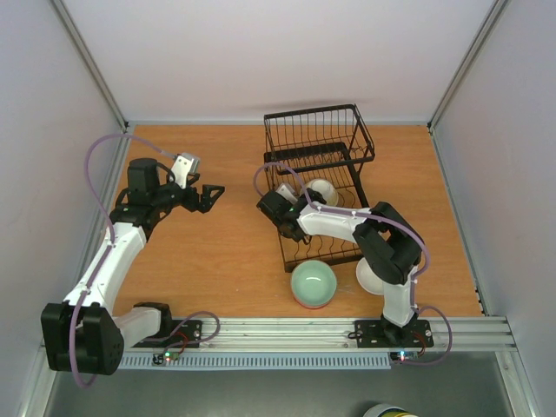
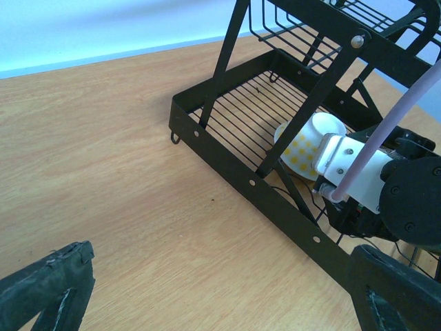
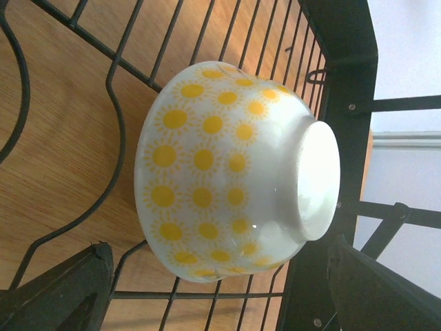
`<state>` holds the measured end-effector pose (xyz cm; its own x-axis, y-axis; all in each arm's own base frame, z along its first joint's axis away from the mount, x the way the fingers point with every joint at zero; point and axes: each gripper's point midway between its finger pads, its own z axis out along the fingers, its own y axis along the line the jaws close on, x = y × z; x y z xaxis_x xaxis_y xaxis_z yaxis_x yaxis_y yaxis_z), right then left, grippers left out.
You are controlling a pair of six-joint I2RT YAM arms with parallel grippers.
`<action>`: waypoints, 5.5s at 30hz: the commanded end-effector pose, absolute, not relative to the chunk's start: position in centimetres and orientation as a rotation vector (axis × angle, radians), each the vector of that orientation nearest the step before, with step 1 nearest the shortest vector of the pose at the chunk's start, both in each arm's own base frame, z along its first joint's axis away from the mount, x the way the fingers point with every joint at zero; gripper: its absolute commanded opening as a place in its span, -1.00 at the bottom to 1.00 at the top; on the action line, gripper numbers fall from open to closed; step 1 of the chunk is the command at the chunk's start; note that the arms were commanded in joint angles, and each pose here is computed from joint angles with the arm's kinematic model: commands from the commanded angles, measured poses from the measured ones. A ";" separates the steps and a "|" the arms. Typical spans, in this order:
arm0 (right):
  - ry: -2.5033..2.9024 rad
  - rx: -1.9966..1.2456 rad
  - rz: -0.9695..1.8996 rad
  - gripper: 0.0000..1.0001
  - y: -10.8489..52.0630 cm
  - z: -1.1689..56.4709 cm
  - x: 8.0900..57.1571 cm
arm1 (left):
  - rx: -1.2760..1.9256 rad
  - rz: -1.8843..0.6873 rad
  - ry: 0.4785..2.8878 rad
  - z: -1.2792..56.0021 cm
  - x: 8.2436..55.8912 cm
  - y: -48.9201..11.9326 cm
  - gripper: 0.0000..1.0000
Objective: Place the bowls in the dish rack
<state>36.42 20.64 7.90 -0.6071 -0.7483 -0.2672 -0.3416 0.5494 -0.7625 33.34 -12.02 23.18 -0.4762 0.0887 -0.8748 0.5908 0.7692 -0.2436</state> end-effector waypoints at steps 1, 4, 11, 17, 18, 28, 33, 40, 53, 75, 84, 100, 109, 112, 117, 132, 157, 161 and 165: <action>2.169 -0.959 -0.902 0.75 21.3 8.2 36.5 | 0.519 -0.652 1.951 24.2 33.6 -12.0 0.99; 2.169 -0.983 -0.899 0.80 21.5 7.9 36.9 | 0.518 -0.647 1.949 24.3 33.5 -12.0 0.99; 2.188 -1.000 -0.916 0.85 21.5 6.5 38.1 | 0.518 -0.641 1.943 24.5 33.4 -11.9 0.99; 2.215 -1.006 -0.973 0.87 20.6 4.8 38.6 | 0.521 -0.644 1.943 24.5 33.3 -11.9 0.99; 2.216 -1.007 -0.976 0.87 20.6 4.7 38.6 | 0.520 -0.644 1.941 24.6 33.3 -11.9 0.99; 2.203 -0.940 -0.928 0.25 20.5 6.1 38.5 | 0.519 -0.646 1.939 24.6 33.3 -11.9 0.99; 2.192 -0.880 -0.857 -0.37 20.6 7.7 38.3 | 0.520 -0.647 1.937 24.7 33.3 -11.9 0.99; 2.195 -0.870 -0.890 0.41 20.2 8.1 38.2 | 0.516 -0.651 1.937 24.7 33.3 -11.8 0.99; 2.186 -0.925 -1.014 0.94 20.7 5.6 39.9 | 0.517 -0.653 1.939 24.6 33.3 -11.9 0.99; 2.291 -0.897 -0.945 0.33 19.8 3.8 40.0 | 0.514 -0.652 1.946 24.3 33.6 -11.8 0.99; 2.228 -0.773 -0.871 -0.34 19.4 8.0 39.8 | 0.513 -0.655 1.947 24.3 33.6 -11.8 0.99; 2.212 -0.562 -0.531 -0.53 16.8 13.7 37.9 | 0.516 -0.662 1.940 24.6 33.3 -11.9 0.99; 2.257 -0.430 -0.271 -0.58 14.2 13.1 37.0 | 0.519 -0.663 1.937 24.6 33.2 -11.9 0.99; 2.262 -0.402 -0.216 -0.60 13.8 12.9 37.3 | 0.517 -0.658 1.942 24.5 33.2 -11.8 0.99; 2.261 -0.381 -0.139 -0.60 13.5 12.8 37.6 | 0.520 -0.656 1.936 24.7 33.1 -11.8 0.99; 2.293 -0.276 -0.021 -0.60 11.7 11.5 38.8 | 0.519 -0.664 1.933 24.8 33.1 -11.9 0.99; 2.558 -0.152 -0.032 0.24 8.6 8.6 37.1 | 0.518 -0.693 1.914 25.5 32.7 -12.1 0.99; 2.550 -0.120 -0.056 0.36 8.0 9.7 36.5 | 0.518 -0.695 1.911 25.6 32.5 -12.1 0.99; 2.556 -0.090 -0.102 0.42 7.2 10.1 35.9 | 0.517 -0.694 1.908 25.8 32.5 -12.0 0.99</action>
